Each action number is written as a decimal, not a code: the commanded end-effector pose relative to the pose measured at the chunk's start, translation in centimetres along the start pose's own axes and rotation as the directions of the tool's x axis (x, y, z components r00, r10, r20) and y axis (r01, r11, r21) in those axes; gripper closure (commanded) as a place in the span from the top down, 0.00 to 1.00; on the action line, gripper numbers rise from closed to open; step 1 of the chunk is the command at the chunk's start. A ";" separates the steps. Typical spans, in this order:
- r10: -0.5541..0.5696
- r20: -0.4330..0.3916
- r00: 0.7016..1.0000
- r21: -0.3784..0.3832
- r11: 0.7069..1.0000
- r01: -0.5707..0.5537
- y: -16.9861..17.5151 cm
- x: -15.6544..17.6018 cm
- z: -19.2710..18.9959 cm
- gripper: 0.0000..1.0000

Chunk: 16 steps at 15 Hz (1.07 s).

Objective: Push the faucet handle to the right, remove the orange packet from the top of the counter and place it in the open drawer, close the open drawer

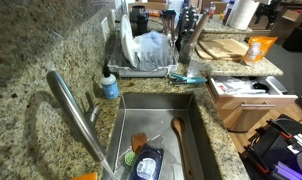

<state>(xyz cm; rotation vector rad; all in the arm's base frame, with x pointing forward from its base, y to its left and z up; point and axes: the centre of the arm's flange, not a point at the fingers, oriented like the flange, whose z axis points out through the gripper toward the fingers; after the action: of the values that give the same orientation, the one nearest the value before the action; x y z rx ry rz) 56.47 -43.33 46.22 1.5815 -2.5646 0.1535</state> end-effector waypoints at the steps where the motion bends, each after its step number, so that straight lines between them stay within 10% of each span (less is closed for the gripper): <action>1: 0.013 -0.011 1.000 -0.004 1.000 -0.013 0.1 0.9 0.3 1.00; 9: 0.074 -0.041 0.996 -0.200 0.976 -0.081 2.5 5.1 0.0 1.00; 16: 0.052 -0.026 0.998 -0.167 0.984 -0.056 2.8 1.2 2.4 1.00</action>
<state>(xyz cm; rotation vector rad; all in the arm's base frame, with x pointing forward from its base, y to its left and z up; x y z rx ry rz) 51.93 -46.20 46.60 1.4174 -2.5363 -0.0538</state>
